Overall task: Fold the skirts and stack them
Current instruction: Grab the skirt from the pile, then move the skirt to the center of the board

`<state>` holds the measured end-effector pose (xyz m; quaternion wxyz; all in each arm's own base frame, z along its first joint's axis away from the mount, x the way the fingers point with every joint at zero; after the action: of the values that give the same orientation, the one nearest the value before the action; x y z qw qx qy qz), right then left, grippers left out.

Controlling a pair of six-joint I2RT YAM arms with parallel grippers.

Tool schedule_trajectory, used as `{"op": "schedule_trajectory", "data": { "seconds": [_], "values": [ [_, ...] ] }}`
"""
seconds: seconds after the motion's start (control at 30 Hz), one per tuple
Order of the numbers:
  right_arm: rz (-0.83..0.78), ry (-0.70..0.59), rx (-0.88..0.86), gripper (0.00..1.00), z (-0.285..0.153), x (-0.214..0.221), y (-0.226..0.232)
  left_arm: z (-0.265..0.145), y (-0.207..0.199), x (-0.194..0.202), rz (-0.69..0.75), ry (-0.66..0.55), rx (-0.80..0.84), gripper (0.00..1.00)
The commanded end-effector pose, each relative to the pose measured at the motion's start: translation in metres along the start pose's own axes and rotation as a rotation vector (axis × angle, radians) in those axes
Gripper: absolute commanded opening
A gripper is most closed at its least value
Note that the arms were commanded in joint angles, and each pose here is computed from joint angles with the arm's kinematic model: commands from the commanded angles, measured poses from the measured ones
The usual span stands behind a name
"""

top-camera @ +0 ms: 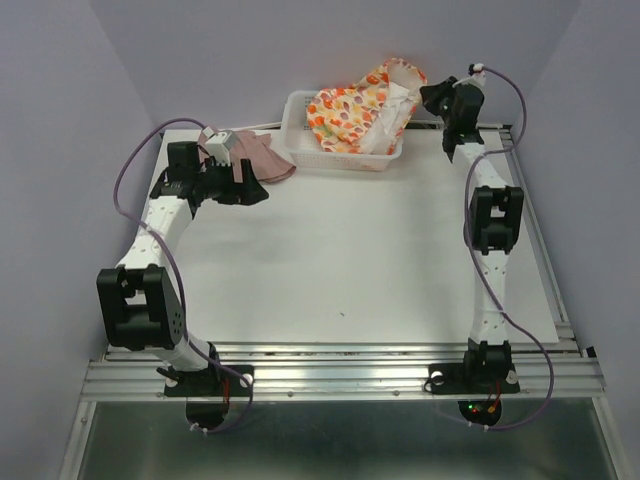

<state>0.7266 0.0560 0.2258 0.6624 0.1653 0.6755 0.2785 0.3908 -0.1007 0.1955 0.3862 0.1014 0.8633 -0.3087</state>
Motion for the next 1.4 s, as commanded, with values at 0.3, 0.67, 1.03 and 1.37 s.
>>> {"op": "schedule_trajectory", "data": {
  "seconds": [0.3, 0.67, 1.03, 1.37],
  "values": [
    [-0.314, -0.489, -0.471, 0.01, -0.074, -0.163, 0.268, -0.02, -0.019, -0.013, 0.067, -0.09, 0.016, 0.99],
    [-0.485, -0.977, -0.645, 0.01, -0.195, -0.244, 0.411, -0.035, -0.024, -0.024, 0.089, -0.145, -0.023, 0.99],
    [-0.591, -0.698, -0.768, 0.01, -0.272, -0.229, 0.422, -0.07, -0.037, -0.043, 0.192, -0.258, -0.1, 0.99],
    [-0.851, -0.064, -0.876, 0.01, -0.366, -0.041, 0.306, -0.079, -0.034, -0.032, 0.275, -0.223, -0.058, 0.96]
  ]
}}
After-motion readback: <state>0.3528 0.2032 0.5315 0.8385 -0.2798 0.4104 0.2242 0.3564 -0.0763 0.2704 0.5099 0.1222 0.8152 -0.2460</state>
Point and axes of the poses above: each gripper's point midway between its finger pads, its own z axis out along the fingers, its own y axis along the line the jaws close on, x = y × z, the point moved 1 cm from there along -z, back along the fingers, and after that the axes turned 2 degrees about -z, right-handed, at the moved point
